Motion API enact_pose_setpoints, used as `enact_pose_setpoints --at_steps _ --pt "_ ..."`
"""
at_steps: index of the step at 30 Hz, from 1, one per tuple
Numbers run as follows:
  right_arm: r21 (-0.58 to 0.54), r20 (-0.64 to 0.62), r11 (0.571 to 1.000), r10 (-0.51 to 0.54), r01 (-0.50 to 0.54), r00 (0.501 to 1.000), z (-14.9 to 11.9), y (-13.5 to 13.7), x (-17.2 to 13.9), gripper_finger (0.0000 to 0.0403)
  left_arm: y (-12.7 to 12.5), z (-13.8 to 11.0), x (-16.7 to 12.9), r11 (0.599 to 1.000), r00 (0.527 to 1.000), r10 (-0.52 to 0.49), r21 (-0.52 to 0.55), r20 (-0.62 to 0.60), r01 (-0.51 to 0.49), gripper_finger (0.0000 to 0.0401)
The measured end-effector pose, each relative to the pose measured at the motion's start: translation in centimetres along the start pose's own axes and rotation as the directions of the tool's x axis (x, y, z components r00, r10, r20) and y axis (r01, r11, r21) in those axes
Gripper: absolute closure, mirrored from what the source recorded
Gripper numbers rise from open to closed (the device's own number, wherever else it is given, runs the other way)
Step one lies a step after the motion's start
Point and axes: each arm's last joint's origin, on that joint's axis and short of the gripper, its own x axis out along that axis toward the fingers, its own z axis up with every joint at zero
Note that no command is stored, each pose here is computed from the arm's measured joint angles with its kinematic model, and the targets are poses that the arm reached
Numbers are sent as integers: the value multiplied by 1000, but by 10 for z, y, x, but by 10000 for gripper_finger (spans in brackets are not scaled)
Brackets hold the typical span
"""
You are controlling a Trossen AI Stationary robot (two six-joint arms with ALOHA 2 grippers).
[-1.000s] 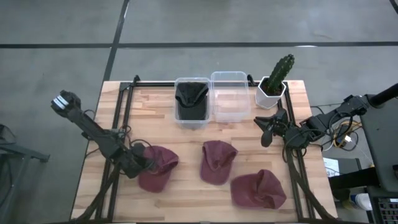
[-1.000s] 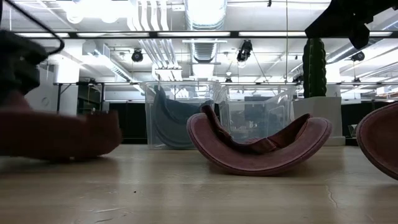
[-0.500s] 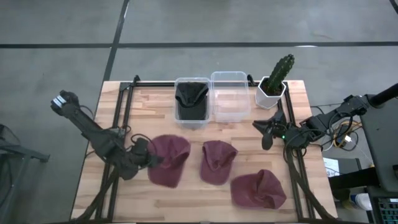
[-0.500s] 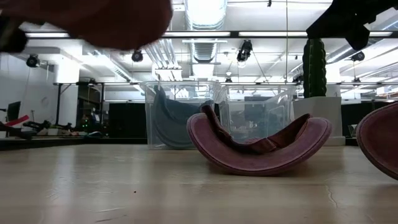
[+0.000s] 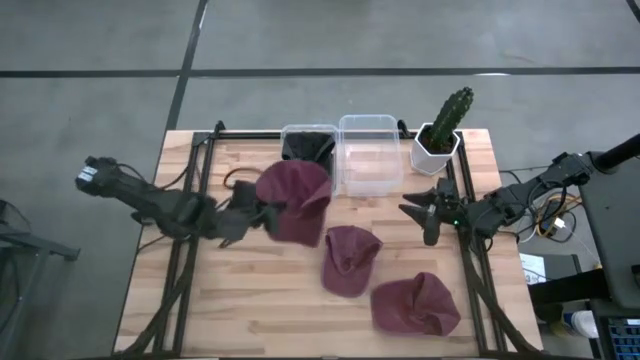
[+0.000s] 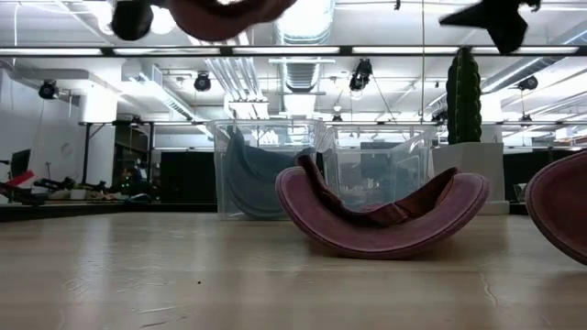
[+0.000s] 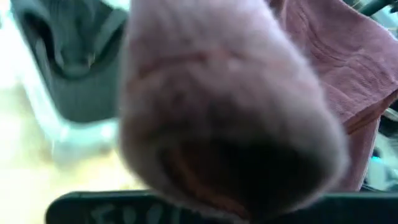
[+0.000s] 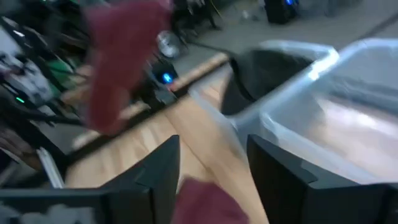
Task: Pick & Place hat
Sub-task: Put the left red cap into the right transparent bin
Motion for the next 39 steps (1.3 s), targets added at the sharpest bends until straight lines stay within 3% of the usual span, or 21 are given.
enact_pose_setpoints --at_steps 9,19,23,31,39 --pt "-73 169 994 88 -76 982 14 22 10 156 -33 40 50 982 984 -1 185 176 -32 381" --pt "-157 303 979 -78 131 950 15 31 21 125 -73 62 95 925 971 27 362 240 -115 381" --pt "-177 329 970 -102 168 939 16 34 23 124 -86 64 109 901 967 25 413 252 -131 381" --pt "-134 369 948 -223 289 903 17 31 23 126 -97 59 125 890 976 5 445 216 -103 381" --pt "-117 371 953 -217 278 903 19 30 24 122 -96 59 127 894 979 3 437 205 -94 381"
